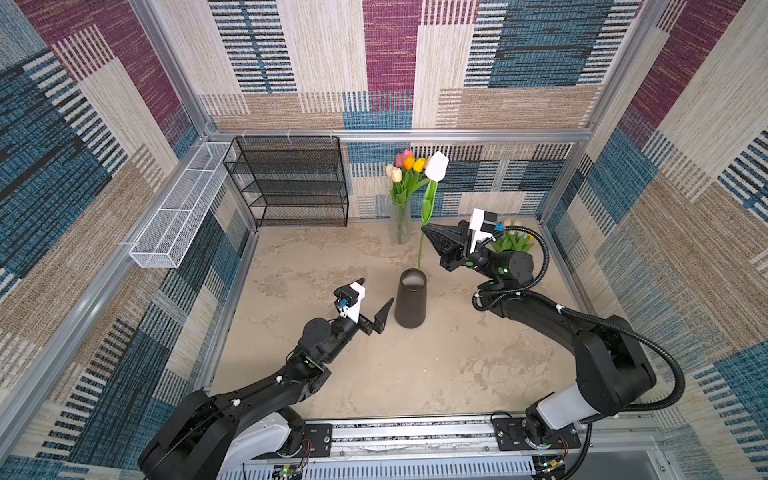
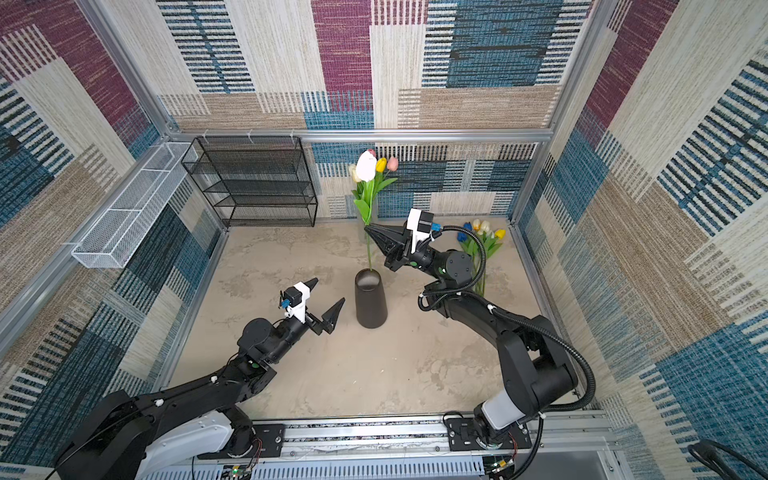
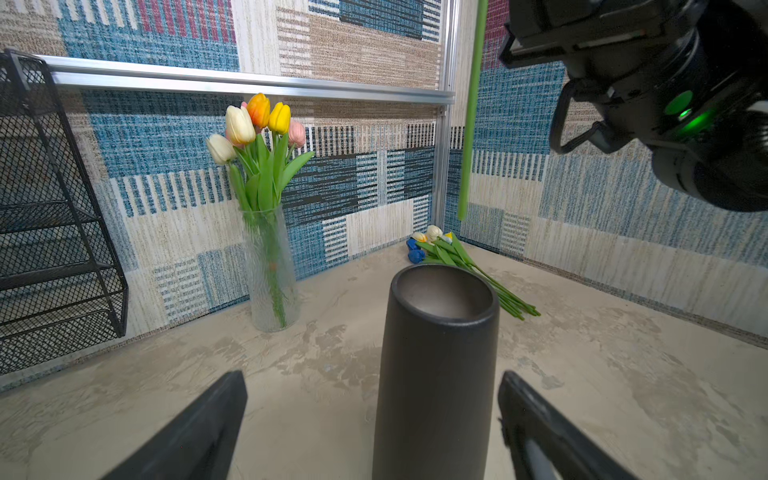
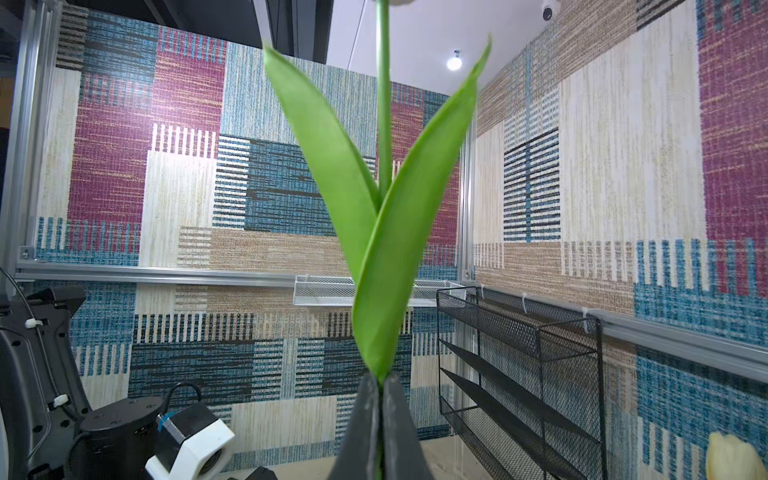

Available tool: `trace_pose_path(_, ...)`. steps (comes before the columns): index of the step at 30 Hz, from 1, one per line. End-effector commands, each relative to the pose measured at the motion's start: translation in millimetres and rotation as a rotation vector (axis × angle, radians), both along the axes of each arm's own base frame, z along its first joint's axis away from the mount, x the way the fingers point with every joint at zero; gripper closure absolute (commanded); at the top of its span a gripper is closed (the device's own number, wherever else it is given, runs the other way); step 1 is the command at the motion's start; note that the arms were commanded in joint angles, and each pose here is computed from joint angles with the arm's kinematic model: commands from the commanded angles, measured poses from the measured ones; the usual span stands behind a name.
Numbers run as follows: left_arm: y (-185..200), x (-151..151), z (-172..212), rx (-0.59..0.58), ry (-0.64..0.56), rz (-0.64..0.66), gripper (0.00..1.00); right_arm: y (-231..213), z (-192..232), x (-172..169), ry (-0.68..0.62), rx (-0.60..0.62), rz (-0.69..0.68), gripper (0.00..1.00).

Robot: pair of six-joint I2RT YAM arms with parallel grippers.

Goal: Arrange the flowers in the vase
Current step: 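Lower the white tulip stem into the black vase with the right gripper and open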

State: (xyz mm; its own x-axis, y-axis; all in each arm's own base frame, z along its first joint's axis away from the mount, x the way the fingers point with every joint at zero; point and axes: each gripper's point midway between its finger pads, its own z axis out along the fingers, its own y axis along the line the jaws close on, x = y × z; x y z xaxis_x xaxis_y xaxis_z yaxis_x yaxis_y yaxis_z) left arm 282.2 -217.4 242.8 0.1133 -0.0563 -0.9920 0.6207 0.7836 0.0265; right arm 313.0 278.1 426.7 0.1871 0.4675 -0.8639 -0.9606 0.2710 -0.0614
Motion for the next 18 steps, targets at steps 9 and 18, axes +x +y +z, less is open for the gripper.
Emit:
trace_pose_path(9,10.2,-0.8,-1.2,0.01,-0.023,0.046,0.03,17.1,-51.3,6.1,0.099,-0.072,0.034,1.0)
trace_pose_path(18,4.0,3.8,-5.0,0.026,-0.018,0.034,0.03,25.7,-105.8,18.9,0.148,-0.206,-0.024,0.88)
